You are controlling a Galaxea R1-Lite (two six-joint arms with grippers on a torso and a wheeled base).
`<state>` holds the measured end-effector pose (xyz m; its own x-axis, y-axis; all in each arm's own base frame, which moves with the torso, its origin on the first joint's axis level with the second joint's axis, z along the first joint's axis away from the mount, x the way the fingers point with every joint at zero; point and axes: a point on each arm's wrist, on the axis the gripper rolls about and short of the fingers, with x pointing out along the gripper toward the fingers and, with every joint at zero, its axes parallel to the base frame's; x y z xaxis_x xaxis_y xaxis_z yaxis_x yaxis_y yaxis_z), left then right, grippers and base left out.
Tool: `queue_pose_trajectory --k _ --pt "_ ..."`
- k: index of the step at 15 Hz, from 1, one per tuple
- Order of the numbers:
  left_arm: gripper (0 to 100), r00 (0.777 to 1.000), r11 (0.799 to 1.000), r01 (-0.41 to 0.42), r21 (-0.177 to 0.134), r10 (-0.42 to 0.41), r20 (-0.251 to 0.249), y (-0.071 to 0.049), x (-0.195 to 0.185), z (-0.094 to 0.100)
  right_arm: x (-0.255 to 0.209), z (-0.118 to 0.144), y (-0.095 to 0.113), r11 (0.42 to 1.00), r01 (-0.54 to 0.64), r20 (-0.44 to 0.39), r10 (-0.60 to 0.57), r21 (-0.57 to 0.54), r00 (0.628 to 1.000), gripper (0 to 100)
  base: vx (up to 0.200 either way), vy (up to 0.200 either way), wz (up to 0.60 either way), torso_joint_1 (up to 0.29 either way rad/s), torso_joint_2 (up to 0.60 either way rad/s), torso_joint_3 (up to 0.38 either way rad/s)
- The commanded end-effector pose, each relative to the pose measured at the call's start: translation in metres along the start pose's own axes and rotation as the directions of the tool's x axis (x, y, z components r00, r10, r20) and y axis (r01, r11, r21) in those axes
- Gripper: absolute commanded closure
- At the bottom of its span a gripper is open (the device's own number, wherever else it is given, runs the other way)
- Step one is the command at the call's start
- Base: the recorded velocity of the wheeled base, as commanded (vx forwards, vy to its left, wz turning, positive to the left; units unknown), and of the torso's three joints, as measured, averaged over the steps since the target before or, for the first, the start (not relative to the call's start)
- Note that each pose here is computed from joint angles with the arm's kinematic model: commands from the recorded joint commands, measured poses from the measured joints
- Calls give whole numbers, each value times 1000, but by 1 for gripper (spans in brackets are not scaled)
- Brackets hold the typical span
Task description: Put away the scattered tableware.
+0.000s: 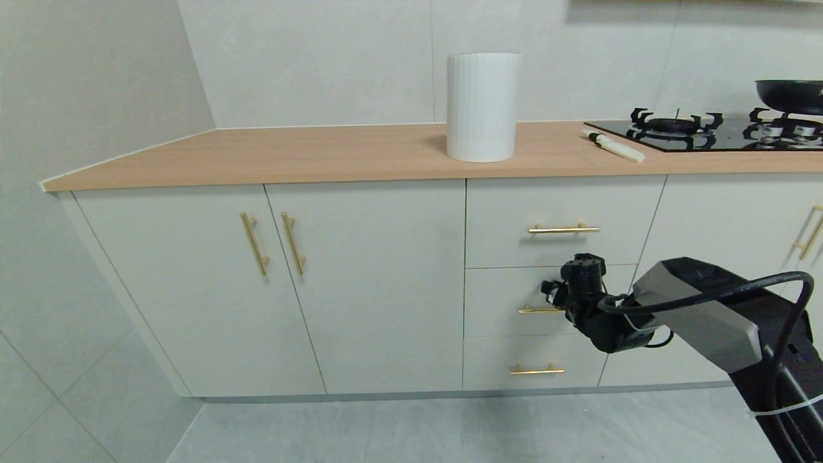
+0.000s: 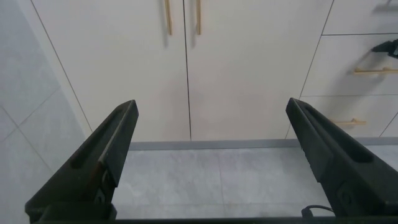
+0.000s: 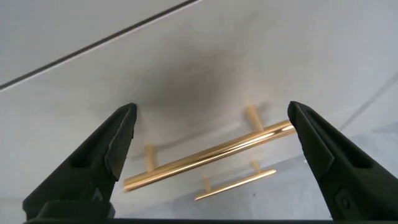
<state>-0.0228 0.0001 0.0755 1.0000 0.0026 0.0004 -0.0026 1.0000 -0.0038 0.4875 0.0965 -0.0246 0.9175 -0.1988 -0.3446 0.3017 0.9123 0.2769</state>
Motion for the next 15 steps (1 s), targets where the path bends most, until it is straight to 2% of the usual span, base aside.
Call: queue_pose_trajectory --k 1,3,4,5,6,8,9,11,12,13,15 --pt "0 1000 1000 -1 -1 1 0 0 0 0 -57 39 4 999 -42 -27 41 -12 999 0 0 0 0 0 0 0" --pt "0 1000 1000 -1 -1 1 0 0 0 0 -109 63 6 993 -118 -53 117 -25 992 0 0 0 0 0 0 0" --pt "0 1000 1000 -1 -1 1 0 0 0 0 -145 85 4 984 -178 -48 176 -26 983 0 0 0 0 0 0 0" --pt "0 1000 1000 -1 -1 1 0 0 0 0 -191 114 -2 974 -220 7 220 -55 975 0 0 0 0 0 0 0" --pt "0 1000 1000 -1 -1 1 0 0 0 0 -229 127 -12 969 -231 48 235 -86 971 0 0 0 0 0 0 0" --pt "0 1000 1000 -1 -1 1 0 0 0 0 -279 141 -29 968 -218 126 233 -124 964 0 0 0 0 0 0 0" --pt "0 1000 1000 -1 -1 1 0 0 0 0 -327 152 -49 962 -231 207 258 -144 944 0 0 0 0 0 0 0" --pt "0 1000 1000 -1 -1 1 0 0 0 0 -372 149 -79 956 -222 279 270 -192 922 0 0 0 0 0 0 0" --pt "0 1000 1000 -1 -1 1 0 0 0 0 -405 141 -105 952 -200 341 272 -231 900 0 0 0 0 0 0 0" --pt "0 1000 1000 -1 -1 1 0 0 0 0 -424 134 -121 952 -173 377 262 -254 888 0 0 0 0 0 0 0" --pt "0 1000 1000 -1 -1 1 0 0 0 0 -464 118 -158 956 -52 443 181 -288 878 0 0 0 0 0 0 0"
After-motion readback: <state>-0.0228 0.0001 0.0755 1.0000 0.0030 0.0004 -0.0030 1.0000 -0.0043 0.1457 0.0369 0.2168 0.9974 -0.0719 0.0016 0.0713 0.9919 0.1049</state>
